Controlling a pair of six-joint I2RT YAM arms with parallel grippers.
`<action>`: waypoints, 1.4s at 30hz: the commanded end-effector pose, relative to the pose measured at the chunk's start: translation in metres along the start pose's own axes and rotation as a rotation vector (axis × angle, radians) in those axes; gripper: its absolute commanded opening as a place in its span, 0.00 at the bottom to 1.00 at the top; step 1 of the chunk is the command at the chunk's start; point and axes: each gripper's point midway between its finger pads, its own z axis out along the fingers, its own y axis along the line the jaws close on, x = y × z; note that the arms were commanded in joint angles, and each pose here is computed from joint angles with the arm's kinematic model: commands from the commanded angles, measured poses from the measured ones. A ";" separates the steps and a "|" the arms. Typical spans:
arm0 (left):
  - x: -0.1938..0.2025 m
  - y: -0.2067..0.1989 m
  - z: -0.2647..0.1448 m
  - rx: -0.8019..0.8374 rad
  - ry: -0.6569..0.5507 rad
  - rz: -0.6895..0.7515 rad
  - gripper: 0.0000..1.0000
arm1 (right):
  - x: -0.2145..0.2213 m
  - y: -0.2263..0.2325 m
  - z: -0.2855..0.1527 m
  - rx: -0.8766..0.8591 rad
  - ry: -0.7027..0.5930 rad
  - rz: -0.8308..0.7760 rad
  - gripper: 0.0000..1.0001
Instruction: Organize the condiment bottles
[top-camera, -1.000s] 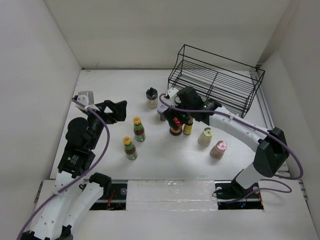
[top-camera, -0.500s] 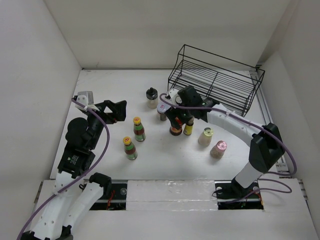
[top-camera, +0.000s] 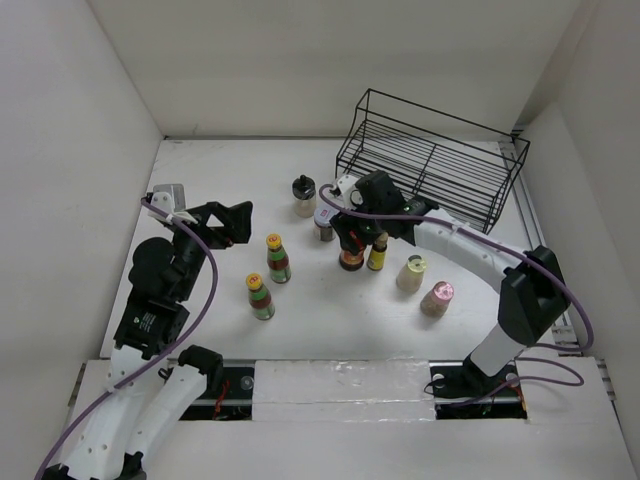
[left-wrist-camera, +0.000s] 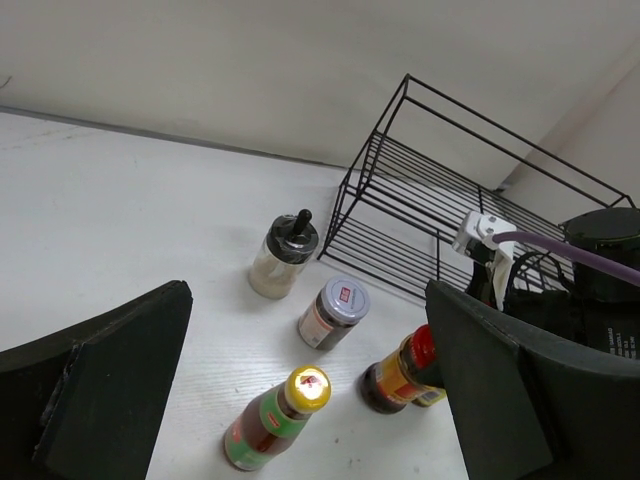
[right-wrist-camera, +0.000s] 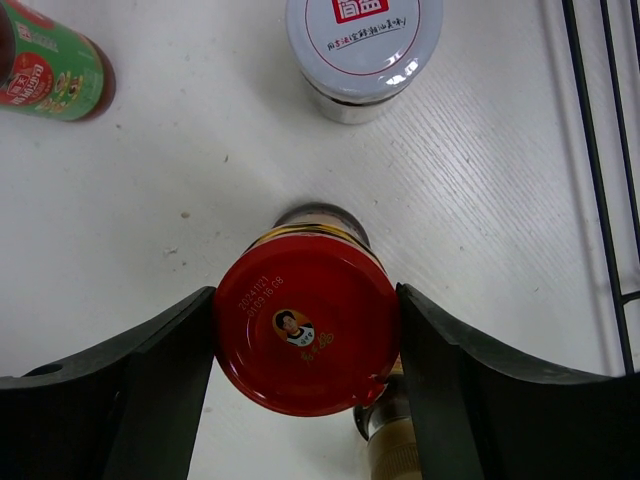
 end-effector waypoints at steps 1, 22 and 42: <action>-0.016 -0.008 -0.003 0.033 -0.054 -0.007 1.00 | -0.043 -0.005 -0.031 0.044 -0.160 0.015 0.49; -0.017 -0.012 -0.007 0.058 -0.062 -0.017 1.00 | -0.261 -0.096 -0.248 0.238 -0.942 0.046 0.44; -0.015 -0.015 -0.008 0.077 -0.055 -0.017 1.00 | -0.336 -0.233 -0.240 0.349 -1.138 0.198 0.44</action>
